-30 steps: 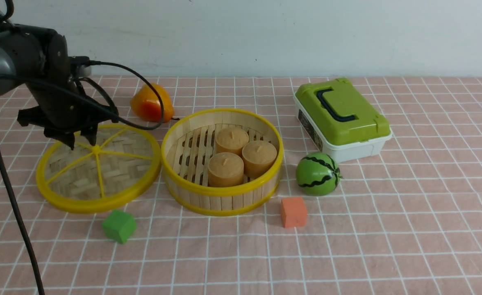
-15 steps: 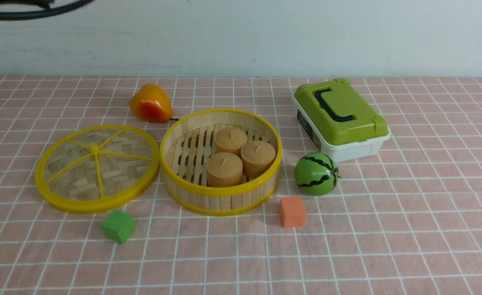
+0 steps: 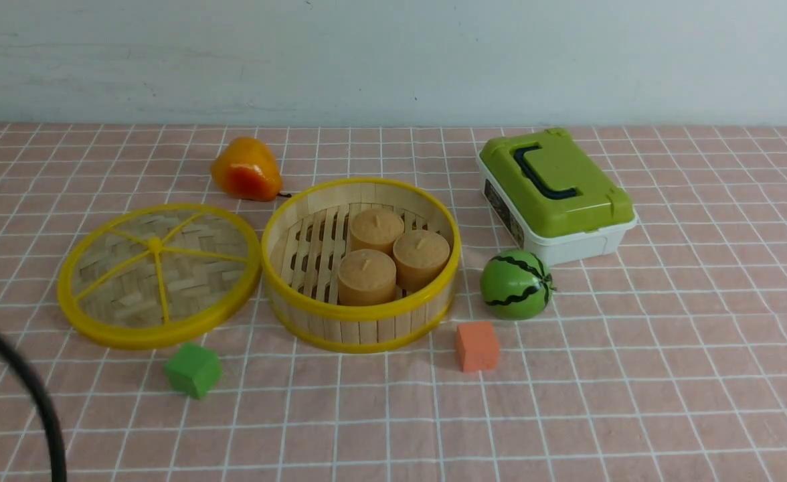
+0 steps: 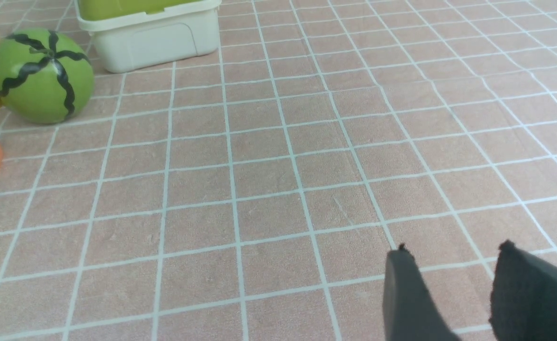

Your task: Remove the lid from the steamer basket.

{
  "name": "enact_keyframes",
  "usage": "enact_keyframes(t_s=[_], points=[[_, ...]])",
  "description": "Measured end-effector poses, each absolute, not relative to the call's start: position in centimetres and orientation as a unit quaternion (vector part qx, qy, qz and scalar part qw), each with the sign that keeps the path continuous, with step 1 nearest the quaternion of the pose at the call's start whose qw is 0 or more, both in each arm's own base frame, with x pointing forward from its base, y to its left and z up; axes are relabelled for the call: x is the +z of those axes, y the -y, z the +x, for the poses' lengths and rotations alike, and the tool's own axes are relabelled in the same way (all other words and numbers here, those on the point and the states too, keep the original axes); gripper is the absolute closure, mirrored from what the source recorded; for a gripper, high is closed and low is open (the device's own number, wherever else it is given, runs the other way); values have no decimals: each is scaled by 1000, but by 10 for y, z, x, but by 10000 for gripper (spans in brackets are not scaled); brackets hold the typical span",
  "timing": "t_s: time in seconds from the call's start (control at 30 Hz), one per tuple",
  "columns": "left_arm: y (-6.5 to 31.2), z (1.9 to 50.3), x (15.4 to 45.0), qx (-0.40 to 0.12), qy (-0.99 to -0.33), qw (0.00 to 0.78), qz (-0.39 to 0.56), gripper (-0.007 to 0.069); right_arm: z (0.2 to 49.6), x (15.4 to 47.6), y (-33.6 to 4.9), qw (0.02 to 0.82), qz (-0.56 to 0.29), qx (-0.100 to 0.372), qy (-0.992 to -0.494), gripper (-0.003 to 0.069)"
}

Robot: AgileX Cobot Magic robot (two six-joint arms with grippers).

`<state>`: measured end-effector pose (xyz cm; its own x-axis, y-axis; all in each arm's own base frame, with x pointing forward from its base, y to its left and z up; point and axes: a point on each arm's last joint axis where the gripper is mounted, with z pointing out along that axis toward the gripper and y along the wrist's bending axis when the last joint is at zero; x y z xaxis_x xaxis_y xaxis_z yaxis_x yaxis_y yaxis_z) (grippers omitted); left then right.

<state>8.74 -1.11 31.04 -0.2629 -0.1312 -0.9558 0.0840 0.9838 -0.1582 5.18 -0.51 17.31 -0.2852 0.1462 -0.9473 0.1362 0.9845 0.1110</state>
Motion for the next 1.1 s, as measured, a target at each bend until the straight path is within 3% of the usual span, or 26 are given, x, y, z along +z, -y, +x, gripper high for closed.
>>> enact_keyframes(t_s=[0.2,0.37,0.57,0.87,1.1], points=[[9,41,255,-83,-732,676,-8,638,52,173,5,590,88,4,-802,418],[7,49,237,-84,-725,683,-21,638,52,173,5,591,88,4,-802,418],[6,61,232,-81,-731,676,-33,638,52,173,5,591,88,4,-802,418],[2,56,220,-78,-664,742,-46,638,52,173,5,591,88,4,-802,418],[3,57,198,-90,-708,698,-56,638,52,173,5,591,88,4,-802,418]])
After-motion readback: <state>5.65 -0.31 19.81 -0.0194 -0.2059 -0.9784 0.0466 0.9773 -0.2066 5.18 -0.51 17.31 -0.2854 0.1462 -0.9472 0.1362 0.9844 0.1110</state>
